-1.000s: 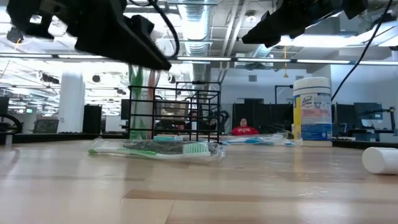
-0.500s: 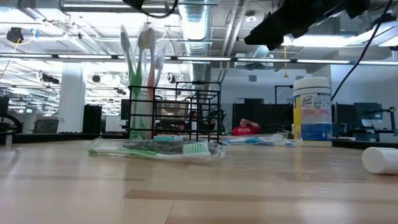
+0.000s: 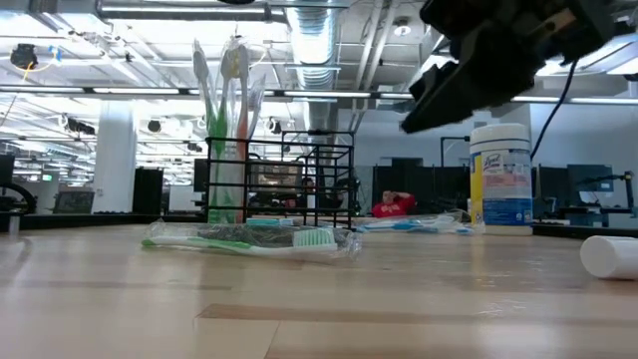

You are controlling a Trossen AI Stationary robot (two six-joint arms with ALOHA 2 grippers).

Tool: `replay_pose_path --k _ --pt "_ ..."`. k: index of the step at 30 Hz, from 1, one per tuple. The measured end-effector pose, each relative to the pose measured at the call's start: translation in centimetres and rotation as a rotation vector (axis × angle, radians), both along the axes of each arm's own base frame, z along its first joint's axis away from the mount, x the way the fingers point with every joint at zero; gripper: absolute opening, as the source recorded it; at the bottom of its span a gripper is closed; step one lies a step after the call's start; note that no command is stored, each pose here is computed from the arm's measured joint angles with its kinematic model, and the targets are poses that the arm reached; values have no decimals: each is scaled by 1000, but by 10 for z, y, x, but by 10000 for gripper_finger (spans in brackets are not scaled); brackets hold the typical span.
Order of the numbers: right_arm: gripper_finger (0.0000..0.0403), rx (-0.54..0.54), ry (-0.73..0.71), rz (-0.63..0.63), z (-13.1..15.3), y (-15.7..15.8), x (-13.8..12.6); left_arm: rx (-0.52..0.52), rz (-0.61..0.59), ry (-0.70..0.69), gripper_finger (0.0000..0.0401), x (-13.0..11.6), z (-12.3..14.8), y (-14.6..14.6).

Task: Pick & Place toothbrushing station
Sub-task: Put the green toothbrush into the wire organizer

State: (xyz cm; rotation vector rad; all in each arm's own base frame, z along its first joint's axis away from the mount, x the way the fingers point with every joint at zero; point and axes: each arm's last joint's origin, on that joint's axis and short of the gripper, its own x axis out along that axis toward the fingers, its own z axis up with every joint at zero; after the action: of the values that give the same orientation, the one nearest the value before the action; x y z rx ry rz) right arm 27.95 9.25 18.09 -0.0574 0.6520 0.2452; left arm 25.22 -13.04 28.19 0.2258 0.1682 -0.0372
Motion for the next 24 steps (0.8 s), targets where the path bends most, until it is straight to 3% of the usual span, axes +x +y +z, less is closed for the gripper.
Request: replay_pose_path --k 16,24 --pt "125 54 46 10 -56 20 36 -48 6 -86 127 0 10 0" --pt "162 111 96 98 -70 31 56 -54 6 -95 127 0 11 0"
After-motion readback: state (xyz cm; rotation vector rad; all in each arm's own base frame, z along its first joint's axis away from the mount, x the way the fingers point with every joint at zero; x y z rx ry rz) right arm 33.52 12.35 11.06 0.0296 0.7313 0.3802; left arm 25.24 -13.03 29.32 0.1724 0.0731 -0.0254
